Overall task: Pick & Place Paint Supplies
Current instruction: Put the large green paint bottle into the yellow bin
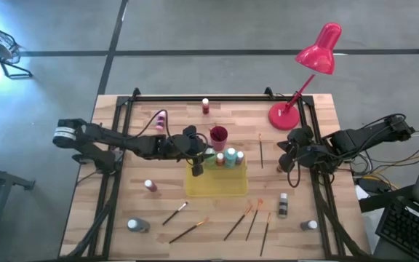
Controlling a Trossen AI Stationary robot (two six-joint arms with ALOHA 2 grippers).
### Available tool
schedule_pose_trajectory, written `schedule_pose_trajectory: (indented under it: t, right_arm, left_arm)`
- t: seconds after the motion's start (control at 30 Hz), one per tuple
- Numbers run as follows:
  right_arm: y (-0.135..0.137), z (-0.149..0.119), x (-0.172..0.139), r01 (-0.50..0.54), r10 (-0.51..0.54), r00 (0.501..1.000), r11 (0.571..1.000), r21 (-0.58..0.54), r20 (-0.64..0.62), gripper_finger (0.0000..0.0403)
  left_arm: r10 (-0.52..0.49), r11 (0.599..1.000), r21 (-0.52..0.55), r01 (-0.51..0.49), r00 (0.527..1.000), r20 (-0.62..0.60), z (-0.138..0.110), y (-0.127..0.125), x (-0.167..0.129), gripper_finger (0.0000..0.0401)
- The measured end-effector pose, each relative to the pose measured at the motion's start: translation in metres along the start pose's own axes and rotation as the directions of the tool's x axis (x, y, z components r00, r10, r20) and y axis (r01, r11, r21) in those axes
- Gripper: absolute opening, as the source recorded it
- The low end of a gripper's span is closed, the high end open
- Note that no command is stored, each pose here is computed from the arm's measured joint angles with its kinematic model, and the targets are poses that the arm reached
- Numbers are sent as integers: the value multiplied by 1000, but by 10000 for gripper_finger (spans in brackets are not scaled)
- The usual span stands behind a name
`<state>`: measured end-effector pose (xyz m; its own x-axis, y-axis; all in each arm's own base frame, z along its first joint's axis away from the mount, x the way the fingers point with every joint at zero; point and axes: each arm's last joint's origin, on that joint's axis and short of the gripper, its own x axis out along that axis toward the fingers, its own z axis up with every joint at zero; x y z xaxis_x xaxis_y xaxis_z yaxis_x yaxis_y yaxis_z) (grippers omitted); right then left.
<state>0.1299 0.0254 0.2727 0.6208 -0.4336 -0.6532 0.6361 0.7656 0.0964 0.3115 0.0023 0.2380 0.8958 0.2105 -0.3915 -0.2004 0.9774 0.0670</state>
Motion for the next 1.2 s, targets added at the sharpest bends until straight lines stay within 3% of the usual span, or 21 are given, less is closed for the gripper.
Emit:
schedule_pose_trajectory:
  t: [0.37, 0.6, 0.87, 1.2]
  right_arm:
    - [0, 0, 0, -1, 1, 1000, 1000, 1, 0, 8]
    - [0, 0, 0, -1, 1, 1000, 1000, 0, 1, 8]
    - [0, 0, 0, -1, 1, 1000, 1000, 1, 1, 8]
    - [0, 0, 0, -1, 1, 1000, 1000, 1, 0, 8]
  left_arm:
    - [4, 1000, -11, -4, 1000, 1, 0, 1, 0, 123]
    - [11, 1000, -10, -11, 1000, 5, 0, 3, 0, 171]
    - [12, 1000, -6, -12, 1000, 19, 2, 4, 1, 179]
    - [-6, 999, 34, 3, 997, 71, 24, 3, -2, 180]
